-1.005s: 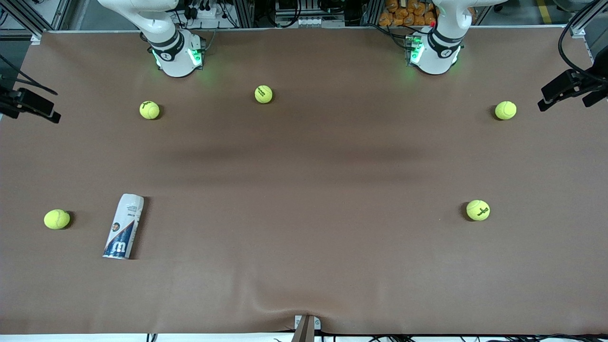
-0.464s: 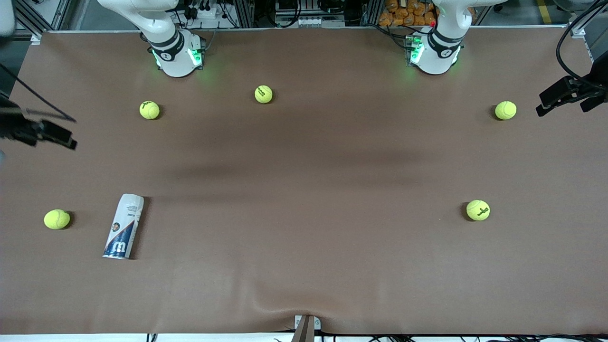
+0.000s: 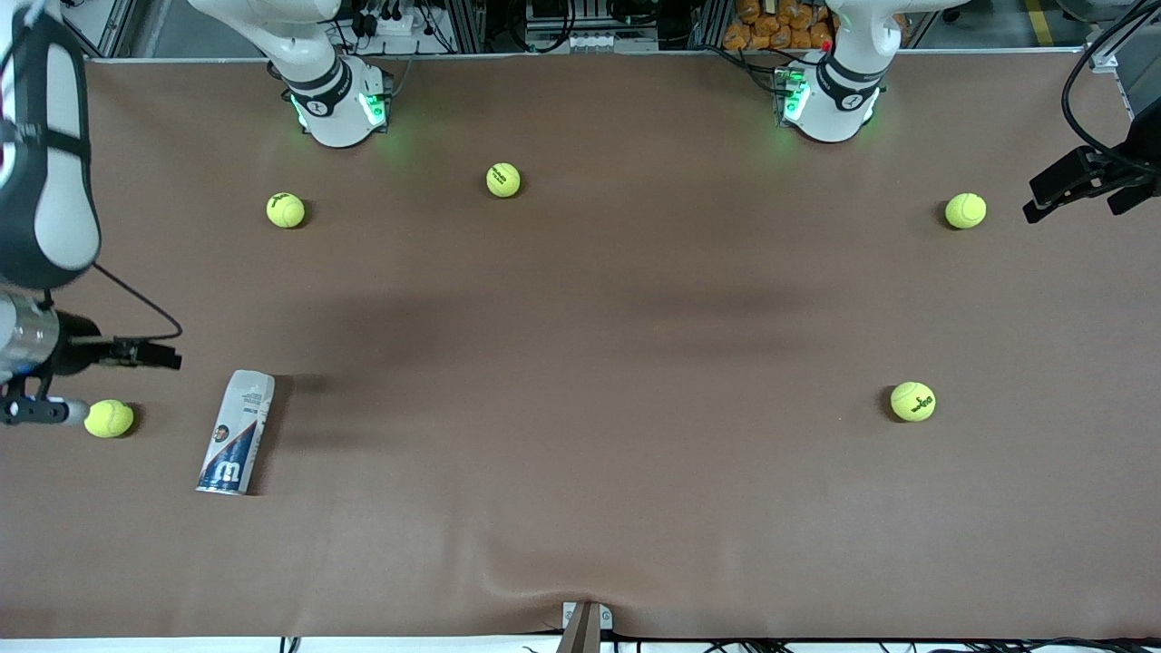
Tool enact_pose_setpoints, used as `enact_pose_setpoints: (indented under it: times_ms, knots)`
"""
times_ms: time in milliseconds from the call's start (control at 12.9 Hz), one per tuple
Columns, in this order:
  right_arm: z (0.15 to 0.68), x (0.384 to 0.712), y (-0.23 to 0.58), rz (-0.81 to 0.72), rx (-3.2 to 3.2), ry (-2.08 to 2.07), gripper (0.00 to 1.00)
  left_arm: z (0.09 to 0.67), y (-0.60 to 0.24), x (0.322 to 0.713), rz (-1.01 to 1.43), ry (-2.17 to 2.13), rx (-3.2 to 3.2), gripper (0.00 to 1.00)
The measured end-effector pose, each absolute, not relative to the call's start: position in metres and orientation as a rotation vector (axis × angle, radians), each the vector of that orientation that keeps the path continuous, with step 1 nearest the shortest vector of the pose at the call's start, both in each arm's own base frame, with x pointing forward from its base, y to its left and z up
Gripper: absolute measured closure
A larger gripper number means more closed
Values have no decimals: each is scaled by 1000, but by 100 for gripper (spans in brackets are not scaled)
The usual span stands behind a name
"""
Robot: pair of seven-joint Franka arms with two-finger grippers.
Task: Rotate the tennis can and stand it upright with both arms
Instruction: 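Reach the right gripper down to the lying Wilson can and grasp it, then carry the can with the right gripper to the table middle and set it down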
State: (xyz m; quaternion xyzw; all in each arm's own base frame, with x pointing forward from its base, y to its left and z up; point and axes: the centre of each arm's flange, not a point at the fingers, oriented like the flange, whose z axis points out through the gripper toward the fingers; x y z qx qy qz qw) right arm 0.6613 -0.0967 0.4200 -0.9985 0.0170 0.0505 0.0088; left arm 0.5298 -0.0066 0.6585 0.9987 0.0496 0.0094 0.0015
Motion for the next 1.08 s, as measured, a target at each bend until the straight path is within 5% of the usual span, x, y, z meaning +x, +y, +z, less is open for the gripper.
enact_pose_setpoints:
  times_ms: [464,1082]
  knots:
    - [280,692,-96,159,-3126,4,0,659,-8,530,30,150,3135,0]
    - [186,693,-80,218,-3123,-33,0,653,-18,531,13,121,3137,0]
